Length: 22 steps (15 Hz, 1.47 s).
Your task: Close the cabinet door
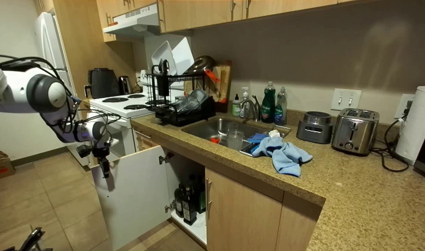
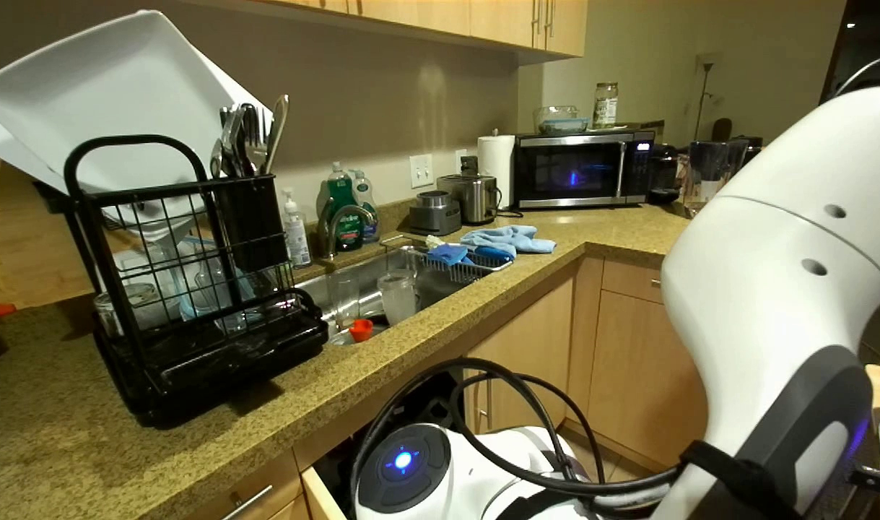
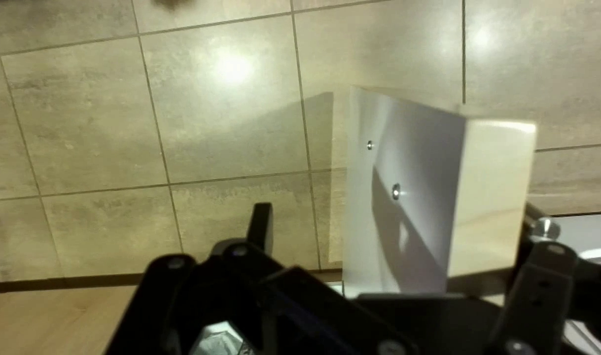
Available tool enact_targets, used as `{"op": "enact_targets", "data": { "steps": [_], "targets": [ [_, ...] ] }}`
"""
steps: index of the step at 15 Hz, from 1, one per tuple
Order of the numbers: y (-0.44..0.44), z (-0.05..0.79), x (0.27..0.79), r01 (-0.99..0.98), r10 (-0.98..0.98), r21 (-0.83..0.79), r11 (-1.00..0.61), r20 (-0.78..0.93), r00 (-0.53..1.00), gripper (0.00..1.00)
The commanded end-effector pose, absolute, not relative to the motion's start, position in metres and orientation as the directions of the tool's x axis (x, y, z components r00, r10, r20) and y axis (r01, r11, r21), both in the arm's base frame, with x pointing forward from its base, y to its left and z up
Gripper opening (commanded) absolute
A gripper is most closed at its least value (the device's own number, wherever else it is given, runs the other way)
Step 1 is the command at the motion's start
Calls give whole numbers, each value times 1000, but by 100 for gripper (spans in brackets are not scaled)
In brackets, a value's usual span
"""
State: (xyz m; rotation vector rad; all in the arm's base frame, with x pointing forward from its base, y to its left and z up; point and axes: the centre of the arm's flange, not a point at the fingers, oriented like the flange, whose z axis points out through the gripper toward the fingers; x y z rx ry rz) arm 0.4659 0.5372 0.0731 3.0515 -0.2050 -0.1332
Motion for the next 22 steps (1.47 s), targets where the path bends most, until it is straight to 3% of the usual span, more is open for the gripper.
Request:
{"op": "enact_targets", "data": {
  "steps": [1,12,22],
  "targets": [
    [513,73,469,-27,-31,29,-999,-123,992,100],
    [478,73,490,73,69,9,-997,-223,972,100],
    [433,74,496,12,-35,170,-985,-273,961,100]
  ]
}}
